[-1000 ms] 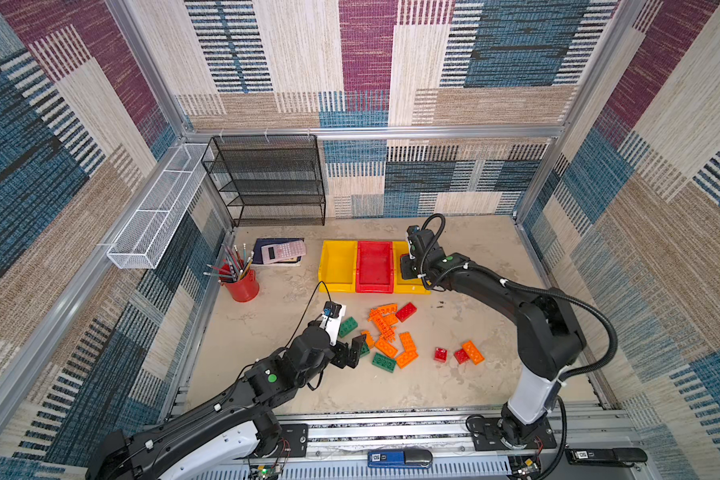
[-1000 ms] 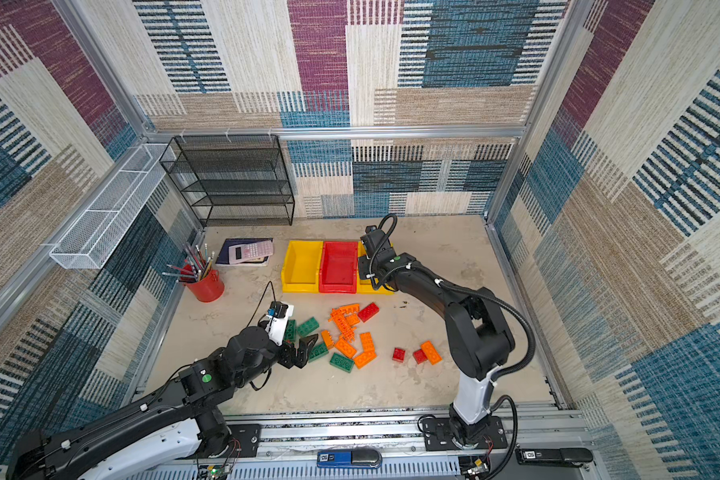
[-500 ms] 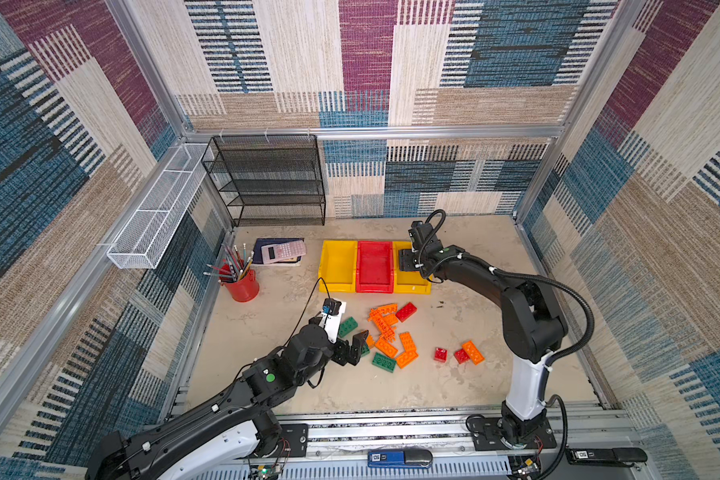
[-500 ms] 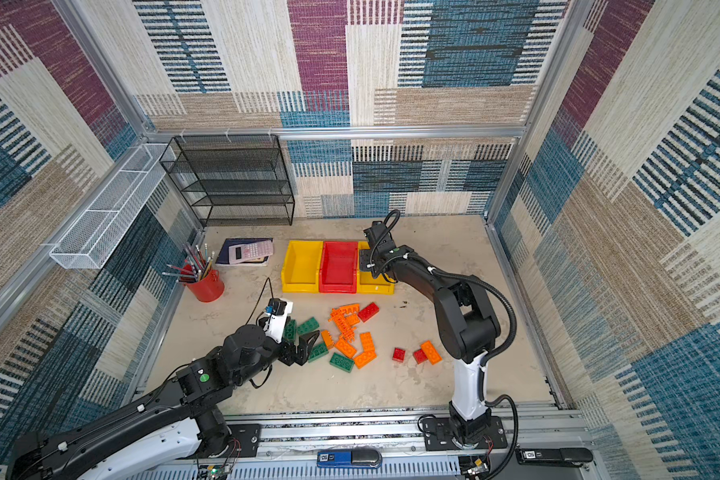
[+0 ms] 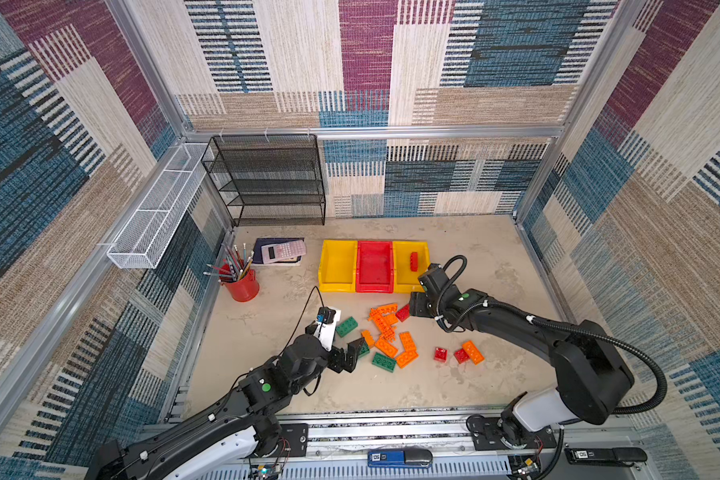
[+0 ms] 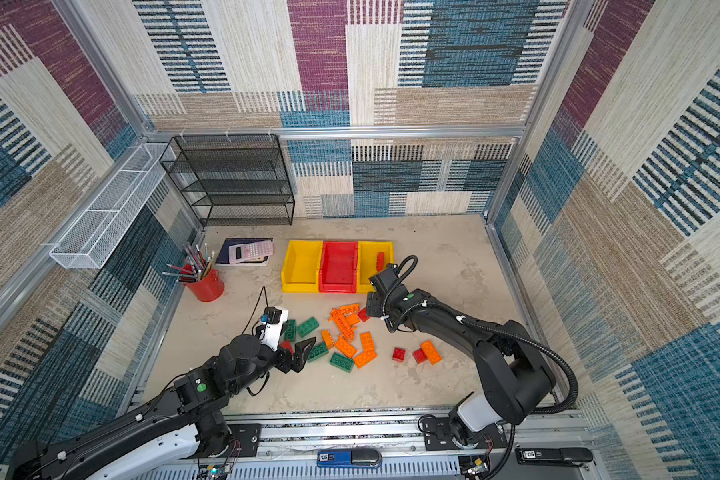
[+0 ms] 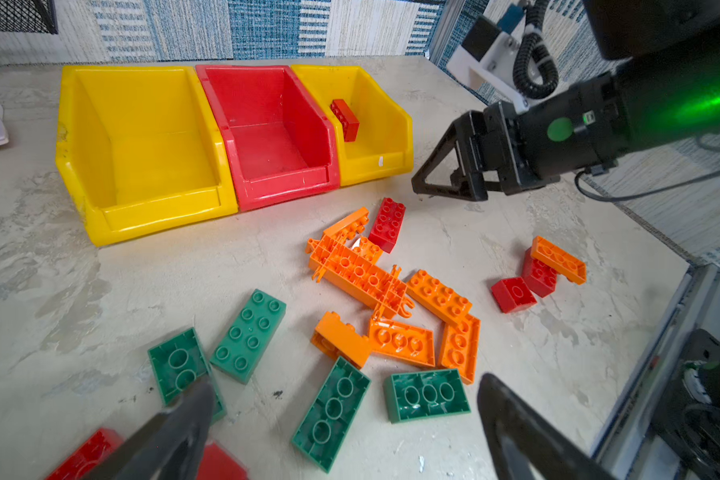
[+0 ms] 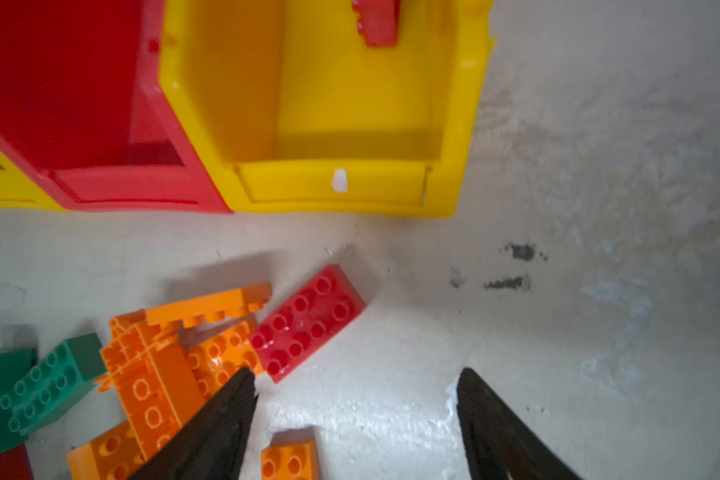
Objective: Sort the legos into containers by color
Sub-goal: 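Return the right gripper and grasp the second red 2x4 brick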
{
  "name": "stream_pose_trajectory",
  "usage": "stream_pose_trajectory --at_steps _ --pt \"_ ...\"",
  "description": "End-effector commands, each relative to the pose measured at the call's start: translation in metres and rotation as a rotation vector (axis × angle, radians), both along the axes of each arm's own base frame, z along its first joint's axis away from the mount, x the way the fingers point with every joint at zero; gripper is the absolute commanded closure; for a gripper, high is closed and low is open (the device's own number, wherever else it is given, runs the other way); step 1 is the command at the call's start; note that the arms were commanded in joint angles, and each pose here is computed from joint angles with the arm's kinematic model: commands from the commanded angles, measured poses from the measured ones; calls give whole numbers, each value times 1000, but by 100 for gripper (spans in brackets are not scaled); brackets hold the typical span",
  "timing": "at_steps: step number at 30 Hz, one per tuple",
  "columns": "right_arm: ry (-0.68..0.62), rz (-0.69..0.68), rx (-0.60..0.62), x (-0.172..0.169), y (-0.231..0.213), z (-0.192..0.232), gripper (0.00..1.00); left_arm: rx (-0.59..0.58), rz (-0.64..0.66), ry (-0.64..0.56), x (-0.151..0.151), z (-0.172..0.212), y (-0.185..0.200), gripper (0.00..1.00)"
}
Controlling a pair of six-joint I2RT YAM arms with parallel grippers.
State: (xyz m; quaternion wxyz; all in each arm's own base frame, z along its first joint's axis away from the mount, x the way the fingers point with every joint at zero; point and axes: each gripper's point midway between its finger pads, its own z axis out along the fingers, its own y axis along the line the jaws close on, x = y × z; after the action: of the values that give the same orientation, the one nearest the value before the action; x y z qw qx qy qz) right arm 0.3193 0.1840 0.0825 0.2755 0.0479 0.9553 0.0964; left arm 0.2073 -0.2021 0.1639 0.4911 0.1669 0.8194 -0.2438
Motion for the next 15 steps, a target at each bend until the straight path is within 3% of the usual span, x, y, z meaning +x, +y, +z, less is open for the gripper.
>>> stream_pose_trajectory --at_steps 1,15 --pt "-7 -94 79 0 4 0 22 -50 -21 7 -3 4 -5 1" --pt "48 -122 114 10 32 -26 24 -63 -24 -5 -11 4 5 1"
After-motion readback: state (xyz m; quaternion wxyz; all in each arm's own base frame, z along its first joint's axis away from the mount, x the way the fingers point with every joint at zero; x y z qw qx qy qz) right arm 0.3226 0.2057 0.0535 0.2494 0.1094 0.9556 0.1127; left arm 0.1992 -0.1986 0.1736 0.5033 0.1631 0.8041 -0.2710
